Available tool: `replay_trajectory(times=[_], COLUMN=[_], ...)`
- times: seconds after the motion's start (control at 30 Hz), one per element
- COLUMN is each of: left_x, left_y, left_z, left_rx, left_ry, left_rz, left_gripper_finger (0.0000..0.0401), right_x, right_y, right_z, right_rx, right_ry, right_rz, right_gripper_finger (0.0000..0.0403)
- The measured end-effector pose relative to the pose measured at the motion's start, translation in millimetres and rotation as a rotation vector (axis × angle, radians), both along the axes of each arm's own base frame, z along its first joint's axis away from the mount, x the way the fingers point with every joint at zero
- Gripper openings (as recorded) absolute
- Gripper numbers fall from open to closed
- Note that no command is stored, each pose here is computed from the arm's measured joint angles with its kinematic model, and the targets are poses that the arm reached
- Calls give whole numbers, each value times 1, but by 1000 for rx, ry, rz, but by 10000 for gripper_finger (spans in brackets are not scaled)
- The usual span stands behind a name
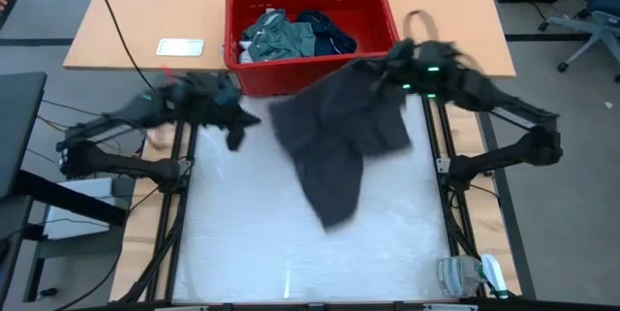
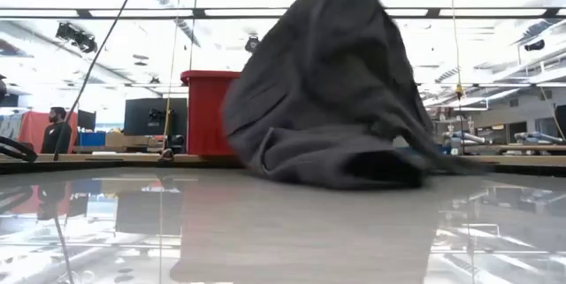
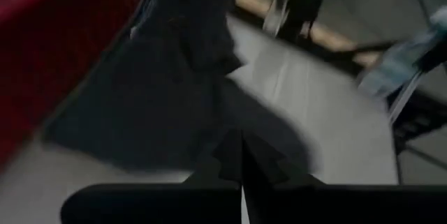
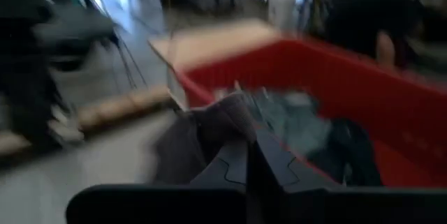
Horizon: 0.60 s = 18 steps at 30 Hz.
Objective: Fold laundry
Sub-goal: Fold the black pants
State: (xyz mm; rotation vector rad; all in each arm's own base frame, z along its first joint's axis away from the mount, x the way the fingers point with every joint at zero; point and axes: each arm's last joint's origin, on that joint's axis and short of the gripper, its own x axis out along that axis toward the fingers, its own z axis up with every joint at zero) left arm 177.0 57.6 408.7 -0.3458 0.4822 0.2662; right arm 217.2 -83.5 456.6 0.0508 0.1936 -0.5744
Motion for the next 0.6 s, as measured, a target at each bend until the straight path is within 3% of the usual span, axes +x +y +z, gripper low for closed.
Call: replay_trajectory(times=[0.1, 0.23, 0.4, 0.6], left_x=[-17, -24, -6, 24], left_y=[-5, -13, -16, -16], left_z=[39, 45, 4, -74], left_rx=[41, 8, -83, -193], left_ry=[-83, -54, 78, 126], left_rz=[-1, -11, 2, 31], left_gripper_finger=[2, 9, 13, 62], right_x=[-16, -27, -29, -26], right_y=[23, 59, 99, 123], right_z=[17, 0, -48, -68], right_rx=[37, 235, 442, 506], right_ry=[-41, 63, 293, 299], right_rz=[97, 228, 229, 201], right_gripper_finger=[10, 10, 10, 10])
